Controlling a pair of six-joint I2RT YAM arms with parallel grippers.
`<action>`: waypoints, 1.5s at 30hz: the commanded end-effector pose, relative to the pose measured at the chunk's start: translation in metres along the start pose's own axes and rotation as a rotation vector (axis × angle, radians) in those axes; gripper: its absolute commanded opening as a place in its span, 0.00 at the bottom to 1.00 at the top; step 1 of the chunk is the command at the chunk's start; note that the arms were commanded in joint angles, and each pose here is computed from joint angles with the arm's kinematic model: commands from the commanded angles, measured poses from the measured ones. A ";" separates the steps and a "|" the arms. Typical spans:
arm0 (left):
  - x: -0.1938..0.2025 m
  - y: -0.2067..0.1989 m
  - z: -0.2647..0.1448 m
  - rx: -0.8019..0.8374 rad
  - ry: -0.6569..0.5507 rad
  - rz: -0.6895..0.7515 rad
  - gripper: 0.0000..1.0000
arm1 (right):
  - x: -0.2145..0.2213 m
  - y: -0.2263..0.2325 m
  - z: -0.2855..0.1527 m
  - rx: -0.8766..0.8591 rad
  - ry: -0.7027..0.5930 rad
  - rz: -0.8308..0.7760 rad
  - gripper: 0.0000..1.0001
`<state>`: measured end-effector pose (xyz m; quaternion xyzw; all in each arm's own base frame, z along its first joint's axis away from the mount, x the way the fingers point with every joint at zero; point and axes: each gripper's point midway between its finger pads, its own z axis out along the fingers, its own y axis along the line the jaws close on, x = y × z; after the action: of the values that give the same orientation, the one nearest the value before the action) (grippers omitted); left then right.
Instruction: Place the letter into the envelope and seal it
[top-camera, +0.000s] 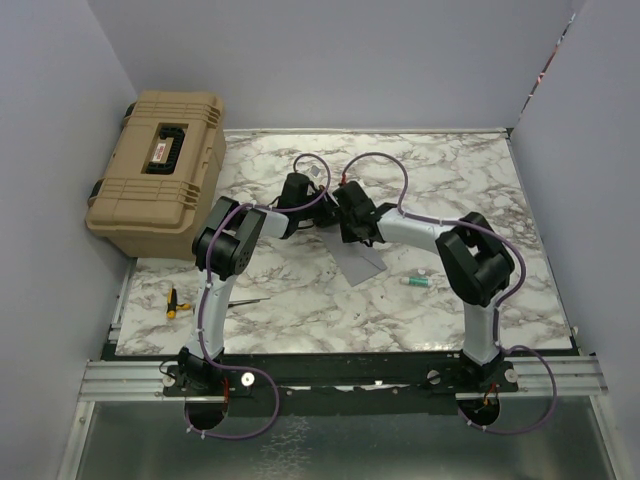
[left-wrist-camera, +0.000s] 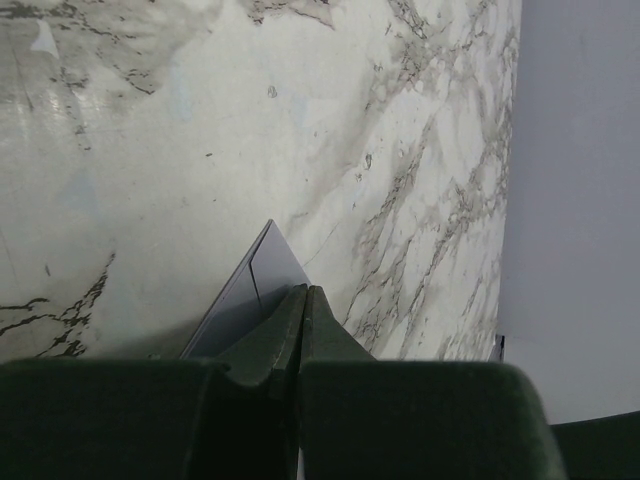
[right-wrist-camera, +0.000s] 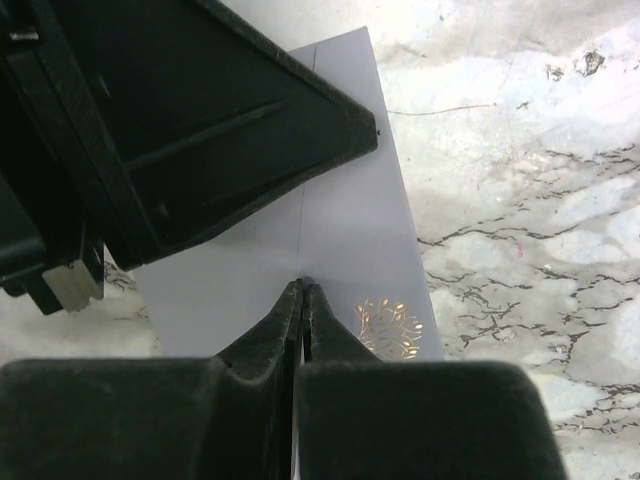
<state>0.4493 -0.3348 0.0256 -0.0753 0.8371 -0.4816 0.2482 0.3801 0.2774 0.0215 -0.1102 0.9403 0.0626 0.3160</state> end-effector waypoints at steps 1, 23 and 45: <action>0.041 0.102 -0.006 -0.285 0.064 -0.095 0.00 | 0.086 -0.009 -0.005 0.011 0.262 -0.063 0.01; 0.016 0.048 -0.006 -0.153 0.091 -0.069 0.01 | 0.022 0.010 -0.062 -0.049 0.105 0.107 0.01; -0.009 -0.056 -0.189 -0.345 -0.166 0.251 0.75 | 0.086 -0.124 -0.183 0.375 -0.133 0.681 0.57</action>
<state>0.3850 -0.2654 0.1794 -0.0272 0.8518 -0.4018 0.3352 0.2532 0.1414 0.1159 0.1616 0.9249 0.0267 0.3432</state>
